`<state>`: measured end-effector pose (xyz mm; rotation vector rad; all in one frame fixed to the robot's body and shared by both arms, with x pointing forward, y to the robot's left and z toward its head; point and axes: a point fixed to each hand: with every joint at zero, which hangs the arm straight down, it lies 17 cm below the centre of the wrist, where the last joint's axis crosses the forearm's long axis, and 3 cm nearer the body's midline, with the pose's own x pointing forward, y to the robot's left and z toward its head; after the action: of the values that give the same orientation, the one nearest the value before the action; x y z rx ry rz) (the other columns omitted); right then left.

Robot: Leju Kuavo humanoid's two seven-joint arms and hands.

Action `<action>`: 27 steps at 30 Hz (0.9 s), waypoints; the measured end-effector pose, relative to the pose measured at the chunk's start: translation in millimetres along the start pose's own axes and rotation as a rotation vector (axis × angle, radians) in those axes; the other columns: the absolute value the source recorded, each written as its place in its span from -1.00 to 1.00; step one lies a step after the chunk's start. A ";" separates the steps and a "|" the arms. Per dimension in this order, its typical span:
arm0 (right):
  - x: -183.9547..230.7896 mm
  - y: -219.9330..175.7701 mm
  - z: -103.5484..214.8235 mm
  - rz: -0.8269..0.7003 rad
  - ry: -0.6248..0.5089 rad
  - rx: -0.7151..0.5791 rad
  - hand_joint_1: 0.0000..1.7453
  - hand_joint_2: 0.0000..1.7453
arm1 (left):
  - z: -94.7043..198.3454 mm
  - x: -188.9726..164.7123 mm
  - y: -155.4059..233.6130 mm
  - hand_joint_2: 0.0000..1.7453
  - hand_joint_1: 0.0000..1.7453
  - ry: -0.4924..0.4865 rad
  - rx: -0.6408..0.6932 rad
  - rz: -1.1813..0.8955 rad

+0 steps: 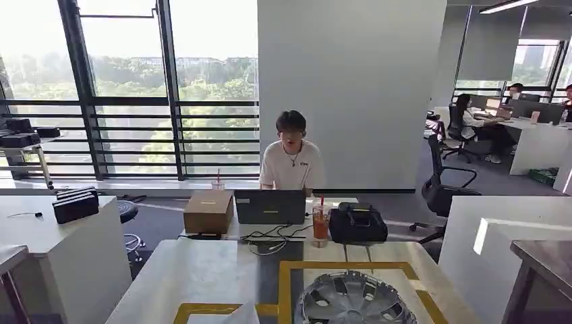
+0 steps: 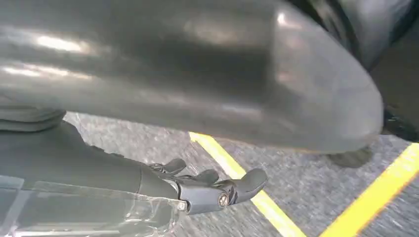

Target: Take the parts from the cabinet and place them on the table.

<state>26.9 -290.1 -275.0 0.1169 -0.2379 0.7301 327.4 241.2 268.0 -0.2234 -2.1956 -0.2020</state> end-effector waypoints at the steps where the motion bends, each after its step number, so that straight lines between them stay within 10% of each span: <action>1: -0.9 -1.0 0.2 -0.001 0.001 -0.002 -1.00 -1.00 | 3.0 -5.5 0.0 -1.00 -1.00 0.020 0.001 -0.013; 11: -0.6 -12.4 1.5 -0.018 -0.025 -0.037 -1.00 -1.00 | 57.0 -76.5 1.4 -1.00 -1.00 0.295 -0.003 -0.098; 27: -8.6 -7.3 2.8 -0.028 -0.021 -0.039 -1.00 -1.00 | 230.0 -189.7 38.3 -1.00 -1.00 0.875 -0.054 -0.277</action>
<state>25.1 -301.6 -274.7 0.0906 -0.2695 0.6968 268.7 313.7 -17.8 0.1312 -1.3409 -0.4219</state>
